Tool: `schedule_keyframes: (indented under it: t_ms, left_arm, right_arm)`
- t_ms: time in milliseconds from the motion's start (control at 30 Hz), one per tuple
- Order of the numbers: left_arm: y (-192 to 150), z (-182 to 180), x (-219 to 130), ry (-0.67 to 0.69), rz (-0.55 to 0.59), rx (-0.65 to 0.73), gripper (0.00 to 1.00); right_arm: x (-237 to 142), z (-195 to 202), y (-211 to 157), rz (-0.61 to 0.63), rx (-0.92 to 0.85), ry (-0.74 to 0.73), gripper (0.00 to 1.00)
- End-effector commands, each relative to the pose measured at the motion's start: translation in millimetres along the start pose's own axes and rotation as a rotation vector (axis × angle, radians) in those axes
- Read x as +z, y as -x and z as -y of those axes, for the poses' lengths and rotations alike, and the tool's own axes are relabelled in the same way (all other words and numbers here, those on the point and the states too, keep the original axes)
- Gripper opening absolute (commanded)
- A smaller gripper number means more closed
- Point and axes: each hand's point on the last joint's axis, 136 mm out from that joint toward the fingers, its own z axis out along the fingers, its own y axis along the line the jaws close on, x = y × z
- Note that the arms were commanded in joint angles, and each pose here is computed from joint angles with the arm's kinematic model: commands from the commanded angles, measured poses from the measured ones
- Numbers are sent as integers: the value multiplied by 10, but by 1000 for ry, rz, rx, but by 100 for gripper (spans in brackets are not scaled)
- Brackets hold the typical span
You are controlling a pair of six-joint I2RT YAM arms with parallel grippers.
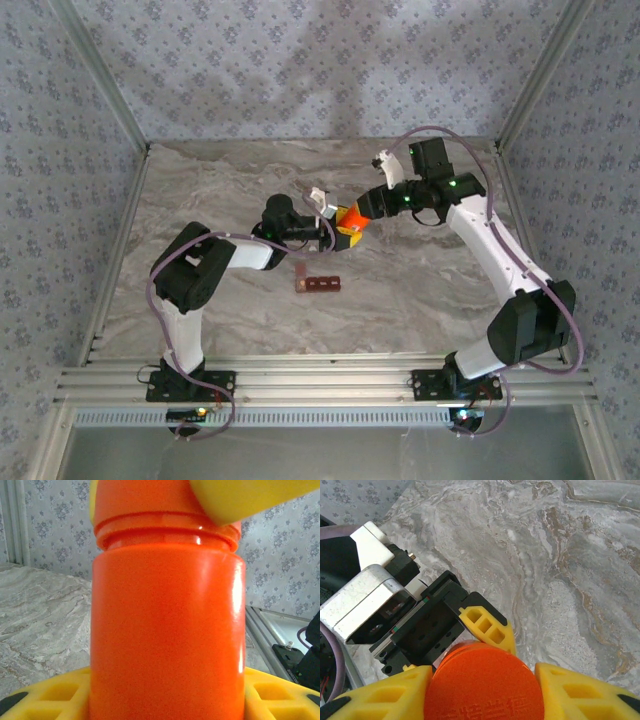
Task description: Sort the pills into containers
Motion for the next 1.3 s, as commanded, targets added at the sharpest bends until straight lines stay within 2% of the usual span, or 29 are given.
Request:
schedule_keyframes:
  t_ms: [0,267,433,567,733,967,1000,1133,1267]
  left_arm:
    - [326,141,-33,-28,54,89,0]
    - [352,136,-53,-10,71,99,0]
    - [373,119,-58,4,84,106,0]
    - [364,107,-62,12,85,105,0]
    - [358,83,-59,22,84,104,0]
    - [329,68,-62,25,73,104,0]
    - [331,66,-60,26,73,103,0]
    - [312,64,-57,20,67,97,0]
    - [306,77,-56,16,59,99,0]
  right_arm:
    - [-8,-62,14,-5,5,13,44]
    - [41,-8,-62,41,113,10,38]
    - [128,78,-67,118,290,-3,36]
    - [202,127,-168,151,408,-60,35]
    - [191,134,-196,172,431,-125,36]
    - [131,91,-58,156,374,-112,46]
    - [63,44,80,178,349,-102,49]
    - [-63,-32,247,189,296,-82,66]
    - [-239,-127,406,208,260,-51,73]
